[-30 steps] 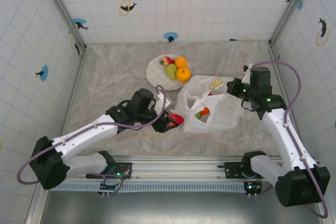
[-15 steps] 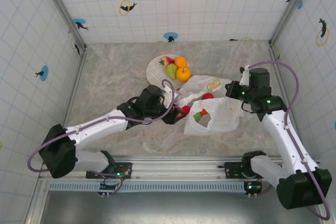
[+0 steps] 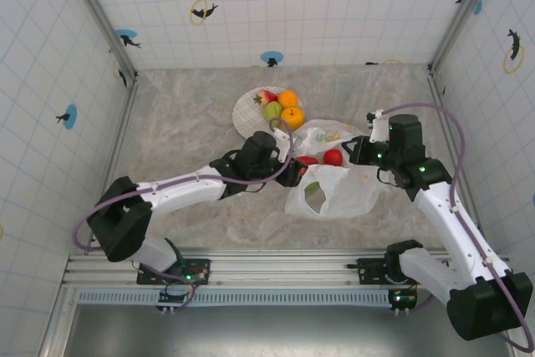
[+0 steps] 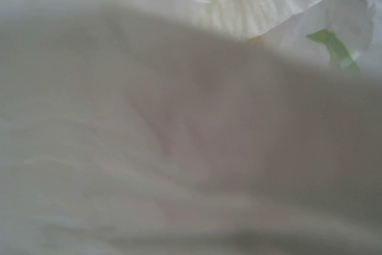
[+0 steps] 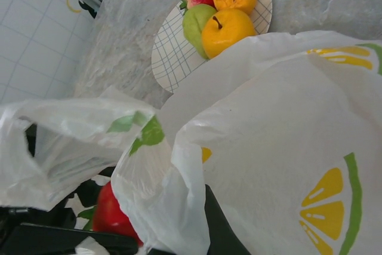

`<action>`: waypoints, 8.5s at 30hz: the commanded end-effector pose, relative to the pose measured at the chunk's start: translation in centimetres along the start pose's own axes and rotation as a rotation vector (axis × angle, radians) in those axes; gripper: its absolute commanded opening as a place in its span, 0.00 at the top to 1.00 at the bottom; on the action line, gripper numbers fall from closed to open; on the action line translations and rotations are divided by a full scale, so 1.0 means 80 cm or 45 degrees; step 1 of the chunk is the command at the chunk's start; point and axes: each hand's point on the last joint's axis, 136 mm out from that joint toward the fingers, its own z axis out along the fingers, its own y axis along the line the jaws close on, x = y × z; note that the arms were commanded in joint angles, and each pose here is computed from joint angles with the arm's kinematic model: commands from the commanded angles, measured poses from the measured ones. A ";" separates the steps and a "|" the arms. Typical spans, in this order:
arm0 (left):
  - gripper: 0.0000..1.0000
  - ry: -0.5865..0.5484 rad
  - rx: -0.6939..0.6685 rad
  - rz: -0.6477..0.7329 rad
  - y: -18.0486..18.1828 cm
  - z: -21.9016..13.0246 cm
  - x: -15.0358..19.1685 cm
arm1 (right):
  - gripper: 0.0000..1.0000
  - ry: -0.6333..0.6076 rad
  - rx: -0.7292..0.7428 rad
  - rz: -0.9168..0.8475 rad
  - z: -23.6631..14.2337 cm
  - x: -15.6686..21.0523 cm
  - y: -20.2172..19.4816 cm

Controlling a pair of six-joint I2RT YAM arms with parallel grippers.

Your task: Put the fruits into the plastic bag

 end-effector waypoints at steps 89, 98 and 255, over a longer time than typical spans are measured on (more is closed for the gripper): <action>0.17 -0.515 -0.375 -0.532 0.222 -0.187 -0.149 | 1.00 -0.254 0.296 0.182 -0.021 -0.030 -0.071; 0.18 -0.355 -0.397 -0.583 0.278 -0.116 -0.133 | 1.00 -0.217 0.298 0.188 -0.010 -0.030 -0.074; 0.36 -0.194 -0.317 -0.240 0.084 0.094 -0.055 | 1.00 -0.128 0.042 0.110 0.003 0.001 -0.017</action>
